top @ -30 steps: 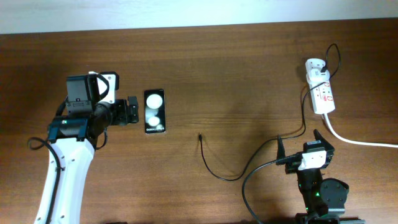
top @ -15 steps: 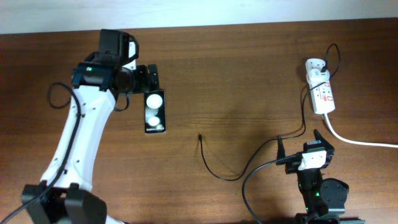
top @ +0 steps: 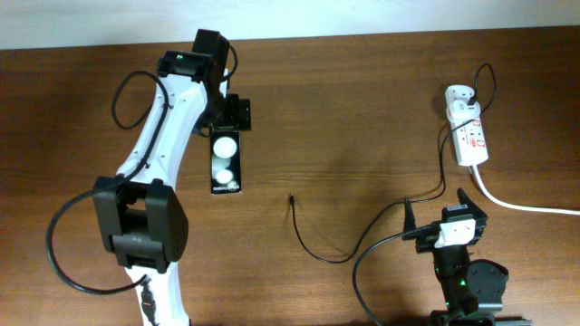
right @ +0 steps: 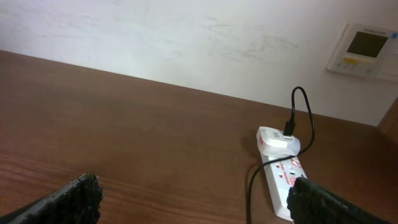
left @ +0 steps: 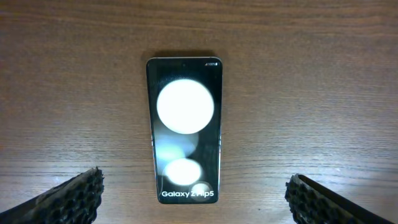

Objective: Plug charger to phone and switch on socket
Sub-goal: 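Move the left gripper over the black phone and lower onto it, then close the left gripper on the phone's long edges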

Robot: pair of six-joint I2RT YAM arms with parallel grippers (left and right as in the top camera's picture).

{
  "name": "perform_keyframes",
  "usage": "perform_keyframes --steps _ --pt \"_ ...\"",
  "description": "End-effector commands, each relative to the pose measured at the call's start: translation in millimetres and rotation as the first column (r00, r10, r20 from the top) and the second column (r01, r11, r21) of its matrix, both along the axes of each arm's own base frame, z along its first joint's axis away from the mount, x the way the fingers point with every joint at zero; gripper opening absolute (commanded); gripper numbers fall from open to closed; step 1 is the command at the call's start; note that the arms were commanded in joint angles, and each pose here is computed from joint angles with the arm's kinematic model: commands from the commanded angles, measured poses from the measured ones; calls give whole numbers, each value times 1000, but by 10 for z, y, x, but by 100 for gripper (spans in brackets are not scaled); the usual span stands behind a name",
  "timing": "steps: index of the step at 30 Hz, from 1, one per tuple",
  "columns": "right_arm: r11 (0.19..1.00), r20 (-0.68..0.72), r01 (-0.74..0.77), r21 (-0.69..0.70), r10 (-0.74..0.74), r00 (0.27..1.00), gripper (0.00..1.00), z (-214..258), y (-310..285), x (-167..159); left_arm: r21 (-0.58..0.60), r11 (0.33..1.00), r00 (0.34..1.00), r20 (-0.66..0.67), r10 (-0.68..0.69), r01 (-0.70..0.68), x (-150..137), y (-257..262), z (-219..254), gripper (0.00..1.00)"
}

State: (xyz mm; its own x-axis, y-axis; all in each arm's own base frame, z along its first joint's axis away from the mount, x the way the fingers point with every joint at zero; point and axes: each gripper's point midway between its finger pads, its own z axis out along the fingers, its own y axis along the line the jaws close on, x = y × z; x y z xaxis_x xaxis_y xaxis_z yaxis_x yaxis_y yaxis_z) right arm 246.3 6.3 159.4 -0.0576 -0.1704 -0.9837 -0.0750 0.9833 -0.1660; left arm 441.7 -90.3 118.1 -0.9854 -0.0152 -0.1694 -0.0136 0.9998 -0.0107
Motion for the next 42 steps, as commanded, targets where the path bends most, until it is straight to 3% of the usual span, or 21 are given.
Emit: perform_keyframes --steps 1,6,15,25,34,42 --pt "1000 -6 -3 0 3 1000 99 -29 12 -1 21 1000 1000 -20 -16 16 -4 20 -61 99" --pt "1000 -6 -3 0 3 1000 99 -29 12 -1 29 999 998 -63 -16 18 -103 33 -137 99" --pt "1000 -6 -3 0 3 1000 99 -29 12 -1 8 999 990 -130 -46 48 -333 -118 -800 99" --pt "1000 -7 -3 0 3 1000 99 -30 12 -1 23 1000 985 -172 21 -17 -438 161 -1021 99" --pt "1000 -7 -3 0 3 1000 99 -30 12 -1 10 1000 994 -111 1 0 -299 54 -1026 99" --pt "1000 -6 -3 0 3 1000 99 -29 12 -1 22 1000 990 -142 16 -13 -305 57 -1241 99"
